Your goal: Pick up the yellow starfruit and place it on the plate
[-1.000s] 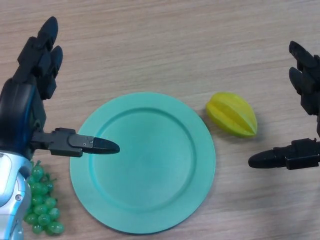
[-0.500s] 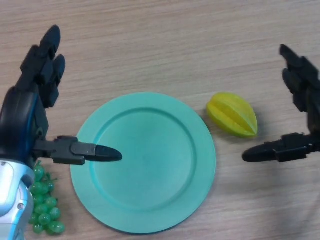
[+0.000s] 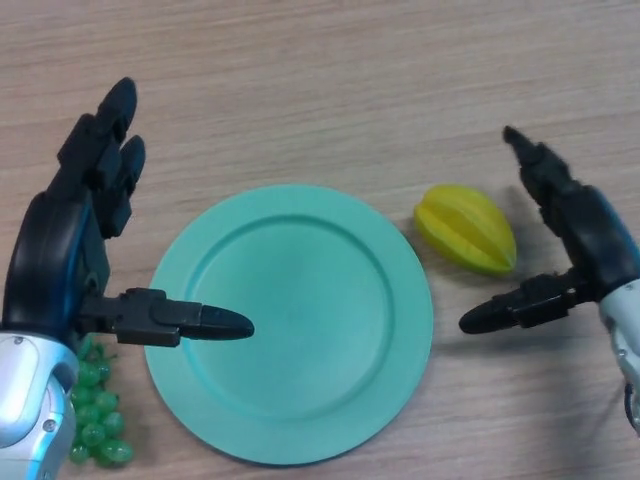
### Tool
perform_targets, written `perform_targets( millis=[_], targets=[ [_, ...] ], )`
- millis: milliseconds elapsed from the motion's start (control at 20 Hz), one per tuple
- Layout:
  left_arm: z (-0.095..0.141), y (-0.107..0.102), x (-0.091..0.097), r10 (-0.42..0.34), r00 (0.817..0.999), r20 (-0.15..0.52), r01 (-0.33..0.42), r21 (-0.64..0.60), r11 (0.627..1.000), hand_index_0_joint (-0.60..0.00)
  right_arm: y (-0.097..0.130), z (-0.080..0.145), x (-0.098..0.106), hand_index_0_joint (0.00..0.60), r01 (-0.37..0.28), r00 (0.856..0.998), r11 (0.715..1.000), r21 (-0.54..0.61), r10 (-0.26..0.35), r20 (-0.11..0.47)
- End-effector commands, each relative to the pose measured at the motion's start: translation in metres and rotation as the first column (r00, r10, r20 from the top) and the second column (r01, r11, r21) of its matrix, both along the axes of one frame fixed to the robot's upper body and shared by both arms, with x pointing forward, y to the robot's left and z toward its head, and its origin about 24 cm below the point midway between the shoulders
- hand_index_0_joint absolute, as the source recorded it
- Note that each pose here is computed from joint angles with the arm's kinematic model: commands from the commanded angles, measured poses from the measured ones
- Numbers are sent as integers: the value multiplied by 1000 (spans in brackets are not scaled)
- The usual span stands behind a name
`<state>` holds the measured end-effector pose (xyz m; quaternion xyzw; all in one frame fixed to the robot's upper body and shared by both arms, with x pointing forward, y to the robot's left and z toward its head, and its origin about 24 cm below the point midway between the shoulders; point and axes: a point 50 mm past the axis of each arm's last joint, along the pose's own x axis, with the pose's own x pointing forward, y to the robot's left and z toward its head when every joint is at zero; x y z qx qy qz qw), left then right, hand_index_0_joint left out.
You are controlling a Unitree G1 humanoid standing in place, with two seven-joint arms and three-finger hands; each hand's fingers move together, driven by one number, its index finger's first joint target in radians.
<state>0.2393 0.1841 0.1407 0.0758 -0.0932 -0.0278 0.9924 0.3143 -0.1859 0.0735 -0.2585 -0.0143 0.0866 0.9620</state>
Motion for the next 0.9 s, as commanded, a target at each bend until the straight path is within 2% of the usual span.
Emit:
perform_targets(
  millis=[50,150,300,350,400,450,500,550,600,900],
  targets=[
    [34,18,-9,58,973,225,-65,21,998,0,0,41,10,0,-10,964,1000,-26,16,265],
    [38,22,-9,80,965,250,-89,24,996,0,5,35,15,0,-15,967,999,-37,24,254],
    [34,23,-11,84,967,241,-93,24,995,0,12,32,22,0,-14,963,998,-54,28,270],
    [33,23,-11,83,968,235,-91,23,996,0,12,31,23,50,-11,961,998,-57,26,274],
    [33,23,-12,83,969,233,-90,21,996,0,12,31,24,200,-3,959,997,-77,24,282],
    [33,23,-12,83,970,230,-90,20,996,0,12,30,26,300,8,957,994,-109,25,290],
    [32,24,-12,83,970,227,-89,18,996,0,11,28,29,450,34,951,979,-200,30,309],
    [31,24,-13,84,971,225,-90,15,996,0,8,28,33,550,64,945,957,-283,33,327],
    [31,24,-13,86,970,226,-91,12,996,0,6,29,34,600,83,944,950,-301,22,330],
    [28,24,-15,92,968,232,-95,2,995,0,-1,47,36,600,146,931,967,-210,-62,360]
  ],
)
